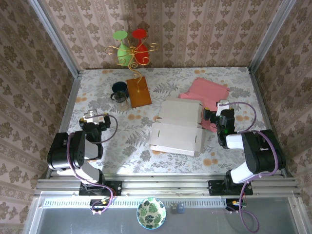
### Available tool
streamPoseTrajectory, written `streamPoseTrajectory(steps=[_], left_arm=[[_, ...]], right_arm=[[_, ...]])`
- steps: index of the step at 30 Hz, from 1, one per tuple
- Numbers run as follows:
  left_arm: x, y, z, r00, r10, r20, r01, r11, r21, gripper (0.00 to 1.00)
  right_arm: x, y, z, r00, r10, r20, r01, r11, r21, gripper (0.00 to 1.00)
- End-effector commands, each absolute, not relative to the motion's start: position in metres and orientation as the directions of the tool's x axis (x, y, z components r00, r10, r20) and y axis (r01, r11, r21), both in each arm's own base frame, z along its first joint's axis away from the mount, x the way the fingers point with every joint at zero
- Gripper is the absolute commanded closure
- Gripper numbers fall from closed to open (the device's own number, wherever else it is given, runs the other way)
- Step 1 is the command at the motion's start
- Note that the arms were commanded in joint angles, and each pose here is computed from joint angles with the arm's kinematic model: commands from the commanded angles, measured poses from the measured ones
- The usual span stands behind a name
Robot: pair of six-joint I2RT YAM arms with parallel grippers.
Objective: Fold the paper box
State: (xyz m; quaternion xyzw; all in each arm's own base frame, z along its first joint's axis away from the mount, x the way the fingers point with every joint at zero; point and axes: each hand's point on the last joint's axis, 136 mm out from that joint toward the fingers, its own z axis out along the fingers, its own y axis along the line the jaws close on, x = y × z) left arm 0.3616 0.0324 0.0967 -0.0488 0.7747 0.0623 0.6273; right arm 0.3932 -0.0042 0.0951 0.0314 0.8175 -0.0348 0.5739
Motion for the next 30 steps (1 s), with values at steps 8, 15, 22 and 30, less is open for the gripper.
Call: streamPoseTrajectory(steps=[8, 15, 22, 30], left_arm=[[0.365, 0.034, 0.107, -0.168, -0.010, -0.986, -0.168, 0.986, 0.019, 0.00], [0.365, 0.032, 0.108, -0.166, -0.003, -0.986, -0.161, 0.987, 0.024, 0.00], [0.364, 0.017, 0.117, -0.150, 0.074, -0.986, -0.134, 0.986, 0.095, 0.00], [0.349, -0.003, 0.194, -0.036, 0.216, -0.976, -0.240, 0.946, 0.218, 0.00]], right_arm=[[0.399, -0.002, 0.099, -0.338, 0.004, -0.941, 0.071, 0.997, -0.021, 0.00], [0.399, -0.005, 0.100, -0.335, 0.014, -0.942, 0.078, 0.997, -0.012, 0.00], [0.401, -0.010, 0.118, -0.370, 0.021, -0.929, 0.109, 0.994, -0.021, 0.00], [0.386, -0.018, 0.217, -0.175, 0.043, -0.984, 0.205, 0.979, 0.006, 0.00]])
